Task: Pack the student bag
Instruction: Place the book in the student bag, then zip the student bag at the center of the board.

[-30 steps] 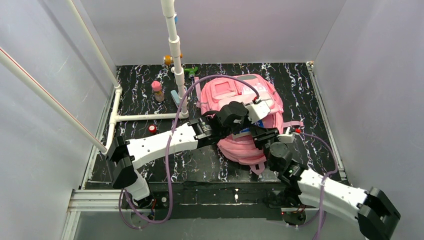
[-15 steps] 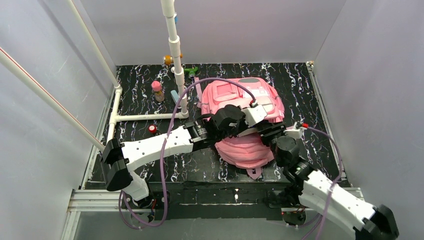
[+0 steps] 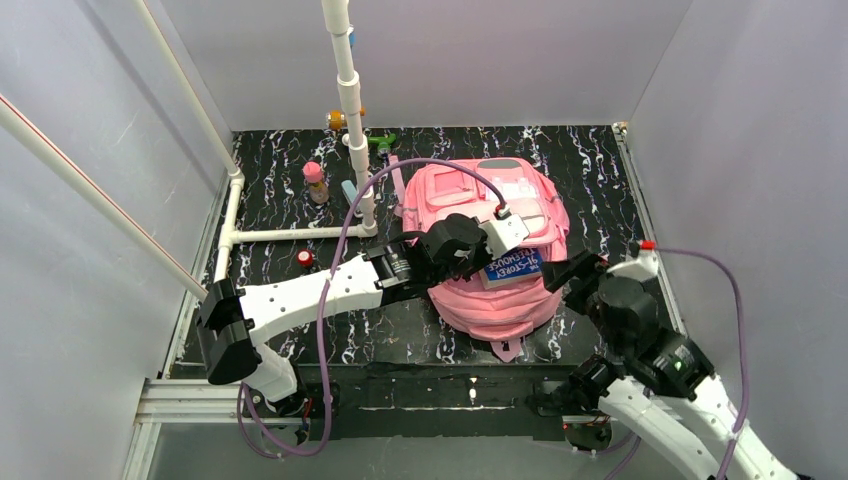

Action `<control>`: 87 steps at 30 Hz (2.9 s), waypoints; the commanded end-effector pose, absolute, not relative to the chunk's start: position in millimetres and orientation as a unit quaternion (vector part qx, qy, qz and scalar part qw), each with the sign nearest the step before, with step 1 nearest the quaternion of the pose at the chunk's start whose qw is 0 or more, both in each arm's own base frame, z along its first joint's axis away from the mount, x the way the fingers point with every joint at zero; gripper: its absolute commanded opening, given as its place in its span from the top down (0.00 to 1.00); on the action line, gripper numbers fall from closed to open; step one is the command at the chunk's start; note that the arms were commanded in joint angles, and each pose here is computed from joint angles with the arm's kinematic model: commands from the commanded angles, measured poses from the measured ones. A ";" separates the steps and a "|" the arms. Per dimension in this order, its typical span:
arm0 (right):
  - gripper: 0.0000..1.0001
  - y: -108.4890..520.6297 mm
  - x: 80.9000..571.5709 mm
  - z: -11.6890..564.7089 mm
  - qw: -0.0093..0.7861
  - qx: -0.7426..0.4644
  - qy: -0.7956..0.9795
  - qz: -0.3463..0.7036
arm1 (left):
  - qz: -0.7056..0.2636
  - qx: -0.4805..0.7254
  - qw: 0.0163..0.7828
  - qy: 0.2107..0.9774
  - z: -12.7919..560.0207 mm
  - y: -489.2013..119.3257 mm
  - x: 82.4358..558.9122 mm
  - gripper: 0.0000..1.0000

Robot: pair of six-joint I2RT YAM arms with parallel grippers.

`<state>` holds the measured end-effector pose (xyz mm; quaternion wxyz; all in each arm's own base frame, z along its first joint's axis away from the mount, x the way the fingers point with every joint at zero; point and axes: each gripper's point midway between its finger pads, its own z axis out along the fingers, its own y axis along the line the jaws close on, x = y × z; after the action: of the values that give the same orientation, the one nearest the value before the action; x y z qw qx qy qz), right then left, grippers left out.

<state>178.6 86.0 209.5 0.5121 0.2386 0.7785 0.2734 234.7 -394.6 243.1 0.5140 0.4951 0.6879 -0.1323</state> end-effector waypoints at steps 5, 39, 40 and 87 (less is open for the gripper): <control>0.34 141.7 182.5 212.7 0.448 0.133 0.830 0.304 | -0.188 0.457 0.519 0.698 267.2 -390.7 218.1 1.00; 0.75 157.2 224.2 174.7 0.461 0.170 0.827 0.273 | -0.233 0.456 0.487 0.707 251.2 -405.6 205.3 1.00; 0.75 153.8 210.5 171.5 0.439 0.158 0.843 0.268 | -0.231 0.456 0.489 0.707 250.7 -405.2 206.1 1.00; 0.43 217.1 267.6 211.1 0.386 -0.044 0.848 0.361 | -0.314 0.312 0.560 0.700 132.7 -249.6 355.3 0.33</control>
<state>263.7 213.3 196.3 0.3658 -0.0239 0.8635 0.3463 332.8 -240.0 109.4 0.4882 0.2940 0.7553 -0.3237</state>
